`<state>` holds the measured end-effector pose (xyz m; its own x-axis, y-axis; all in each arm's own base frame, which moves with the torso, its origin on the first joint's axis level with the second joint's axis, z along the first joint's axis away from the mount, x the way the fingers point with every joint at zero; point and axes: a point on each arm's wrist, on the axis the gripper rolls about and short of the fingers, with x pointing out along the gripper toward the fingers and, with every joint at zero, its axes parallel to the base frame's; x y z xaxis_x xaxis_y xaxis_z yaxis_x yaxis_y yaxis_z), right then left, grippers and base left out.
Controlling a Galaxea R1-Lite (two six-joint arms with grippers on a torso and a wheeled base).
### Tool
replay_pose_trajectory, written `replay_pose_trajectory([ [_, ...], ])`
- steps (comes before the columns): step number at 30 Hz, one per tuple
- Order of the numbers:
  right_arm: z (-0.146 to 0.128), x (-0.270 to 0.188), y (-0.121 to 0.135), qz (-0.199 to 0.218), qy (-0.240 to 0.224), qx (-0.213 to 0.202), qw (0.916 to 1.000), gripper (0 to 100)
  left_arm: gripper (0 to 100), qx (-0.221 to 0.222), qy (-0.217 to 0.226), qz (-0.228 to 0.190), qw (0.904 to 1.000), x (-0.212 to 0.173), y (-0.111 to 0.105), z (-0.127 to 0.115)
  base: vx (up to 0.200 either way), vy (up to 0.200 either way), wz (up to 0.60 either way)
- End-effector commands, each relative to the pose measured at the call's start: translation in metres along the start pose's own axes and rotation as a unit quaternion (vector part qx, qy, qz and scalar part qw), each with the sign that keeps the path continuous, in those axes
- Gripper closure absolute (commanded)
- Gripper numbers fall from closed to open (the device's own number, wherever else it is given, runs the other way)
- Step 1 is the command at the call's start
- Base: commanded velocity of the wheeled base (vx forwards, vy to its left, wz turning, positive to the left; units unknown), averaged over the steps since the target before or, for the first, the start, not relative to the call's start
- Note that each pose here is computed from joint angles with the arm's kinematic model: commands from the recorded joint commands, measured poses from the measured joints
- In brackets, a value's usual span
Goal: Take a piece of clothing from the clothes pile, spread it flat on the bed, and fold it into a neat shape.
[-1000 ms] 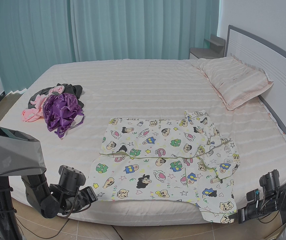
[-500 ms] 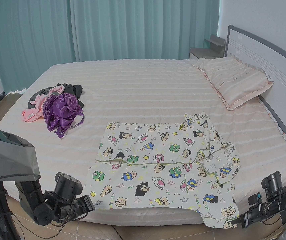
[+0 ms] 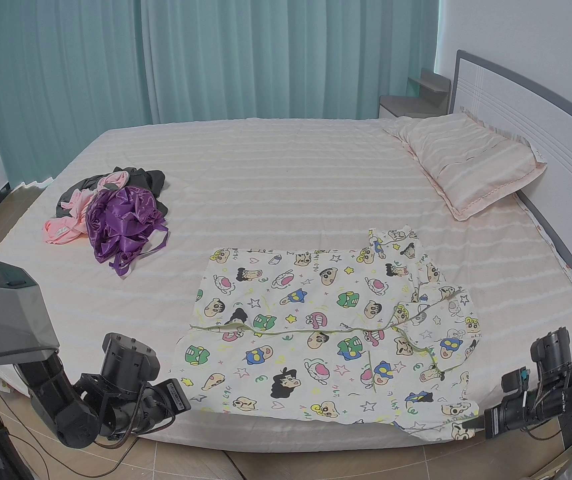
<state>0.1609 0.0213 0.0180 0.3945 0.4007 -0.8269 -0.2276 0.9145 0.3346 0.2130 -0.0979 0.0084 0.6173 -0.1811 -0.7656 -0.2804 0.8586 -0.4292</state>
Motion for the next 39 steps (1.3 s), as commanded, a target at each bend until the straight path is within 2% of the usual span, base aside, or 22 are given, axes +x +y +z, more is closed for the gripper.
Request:
replay_pose_trajectory([
  [1, 0.027, -0.008, 0.005, 0.006, -0.066, 0.001, 0.9978, 100, 100, -0.009, -0.026, -0.024, 0.9993, -0.007, -0.015, 0.018, 0.0, 0.0, 0.0],
  [2, 0.027, -0.008, 0.005, 0.006, -0.066, 0.001, 0.9978, 100, 100, -0.009, -0.026, -0.024, 0.9993, -0.007, -0.015, 0.018, 0.0, 0.0, 0.0],
  [5, 0.05, -0.006, 0.003, 0.007, -0.097, 0.013, 0.9952, 100, 100, -0.036, -0.019, -0.01, 0.9991, -0.004, -0.023, 0.032, 0.0, 0.0, 0.0],
  [8, 0.058, -0.004, 0.001, 0.008, -0.104, 0.025, 0.9942, 100, 100, -0.046, -0.001, -0.002, 0.9989, -0.002, -0.028, 0.036, 0.0, 0.0, 0.0],
  [12, 0.077, 0.004, -0.003, 0.01, -0.118, 0.046, 0.9919, 100, 100, -0.06, 0.044, 0.017, 0.9971, 0.003, -0.036, 0.054, 0.0, 0.0, 0.0],
  [17, 0.094, 0.01, -0.01, 0.007, -0.131, 0.065, 0.9892, 100, 100, -0.083, 0.059, 0.027, 0.9944, 0.011, -0.041, 0.069, 0.0, 0.0, 0.0],
  [25, 0.112, 0.018, -0.024, 0.002, -0.146, 0.085, 0.9856, 100, 100, -0.111, 0.067, 0.038, 0.9908, 0.035, -0.034, 0.088, 0.0, 0.0, 0.0],
  [31, 0.126, 0.026, -0.029, 0.004, -0.155, 0.1, 0.9827, 100, 100, -0.14, 0.066, 0.021, 0.9877, 0.041, -0.047, 0.105, 0.0, 0.0, 0.0],
  [39, 0.149, 0.032, -0.039, 0.003, -0.178, 0.124, 0.9762, 100, 100, -0.143, 0.075, 0.033, 0.9863, 0.06, -0.058, 0.12, 0.0, 0.0, 0.0],
])
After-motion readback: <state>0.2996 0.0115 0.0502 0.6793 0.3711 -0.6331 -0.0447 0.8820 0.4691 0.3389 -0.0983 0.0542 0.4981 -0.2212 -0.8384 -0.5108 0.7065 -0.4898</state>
